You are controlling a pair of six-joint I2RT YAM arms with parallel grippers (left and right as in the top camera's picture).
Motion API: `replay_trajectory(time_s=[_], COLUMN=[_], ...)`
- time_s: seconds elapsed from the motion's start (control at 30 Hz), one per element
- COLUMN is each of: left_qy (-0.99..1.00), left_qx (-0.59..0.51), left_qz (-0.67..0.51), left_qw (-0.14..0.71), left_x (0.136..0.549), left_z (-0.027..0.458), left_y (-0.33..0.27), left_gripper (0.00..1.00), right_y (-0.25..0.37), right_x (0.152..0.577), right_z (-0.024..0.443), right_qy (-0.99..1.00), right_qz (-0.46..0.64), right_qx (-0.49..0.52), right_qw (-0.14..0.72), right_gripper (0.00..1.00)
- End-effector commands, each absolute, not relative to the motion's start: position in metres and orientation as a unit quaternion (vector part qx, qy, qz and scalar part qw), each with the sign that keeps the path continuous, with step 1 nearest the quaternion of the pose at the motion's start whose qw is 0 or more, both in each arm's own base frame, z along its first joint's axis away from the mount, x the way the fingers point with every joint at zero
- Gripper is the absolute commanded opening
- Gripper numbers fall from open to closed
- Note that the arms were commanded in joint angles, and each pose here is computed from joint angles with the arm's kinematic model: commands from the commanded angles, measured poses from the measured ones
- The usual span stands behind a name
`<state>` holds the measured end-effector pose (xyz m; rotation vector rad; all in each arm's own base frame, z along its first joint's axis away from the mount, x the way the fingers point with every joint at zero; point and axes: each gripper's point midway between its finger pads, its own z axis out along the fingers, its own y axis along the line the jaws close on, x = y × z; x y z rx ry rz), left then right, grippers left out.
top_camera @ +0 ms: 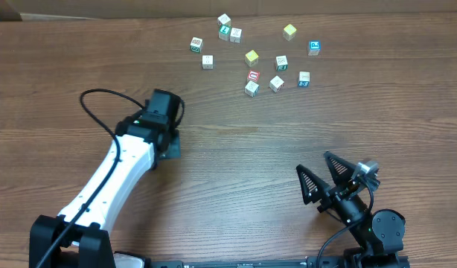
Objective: Form a horizontal line
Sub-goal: 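Carry the G block and place it right of the I block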
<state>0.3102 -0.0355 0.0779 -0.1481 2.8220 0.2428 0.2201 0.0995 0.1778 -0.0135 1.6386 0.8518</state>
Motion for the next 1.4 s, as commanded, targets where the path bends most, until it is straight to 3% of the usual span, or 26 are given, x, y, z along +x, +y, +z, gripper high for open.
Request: replay_trajectory(time_s=[0.0, 0.2, 0.43, 0.7, 1.03, 1.2, 1.27, 1.3, 1.37], left_qy=[0.976, 0.974, 0.966, 0.955, 0.974, 0.975, 0.975, 0.976, 0.977], left_qx=[-0.08, -0.045, -0.023, -0.031, 0.003, 0.004, 0.004, 0.005, 0.008], left_qz=[0.106, 0.056, 0.133, 0.128, 0.137, 0.138, 0.136, 0.127, 0.117], left_qw=[0.173, 0.215, 0.222, 0.265, 0.182, 0.172, 0.176, 0.178, 0.179], left_x=[0.318, 0.333, 0.332, 0.352, 0.34, 0.339, 0.341, 0.341, 0.342], left_z=[0.073, 0.049, 0.048, 0.057, -0.002, -0.01, -0.009, -0.009, -0.01], left_y=[-0.008, -0.014, 0.013, 0.014, 0.013, 0.013, 0.013, 0.009, 0.006], left_gripper=[0.04, 0.04, 0.05, 0.05, 0.04, 0.04, 0.11, 0.21, 0.32], right_y=[0.113, 0.114, 0.117, 0.122, 0.122, 0.122, 0.122, 0.122, 0.121], right_x=[0.211, 0.215, 0.217, 0.215, 0.215, 0.215, 0.214, 0.214, 0.214], right_z=[0.177, 0.161, 0.136, 0.135, 0.133, 0.132, 0.129, 0.129, 0.129], right_qy=[0.705, 0.729, 0.762, 0.764, 0.766, 0.767, 0.771, 0.771, 0.771], right_qz=[0.407, 0.42, 0.419, 0.429, 0.429, 0.429, 0.427, 0.427, 0.427], right_qx=[-0.028, 0.001, 0.017, 0.007, 0.009, 0.01, 0.011, 0.011, 0.011], right_qw=[0.58, 0.54, 0.493, 0.482, 0.479, 0.478, 0.473, 0.473, 0.473], right_gripper=[1.0, 1.0, 1.0, 1.0, 1.0, 1.0, 1.0, 1.0, 1.0])
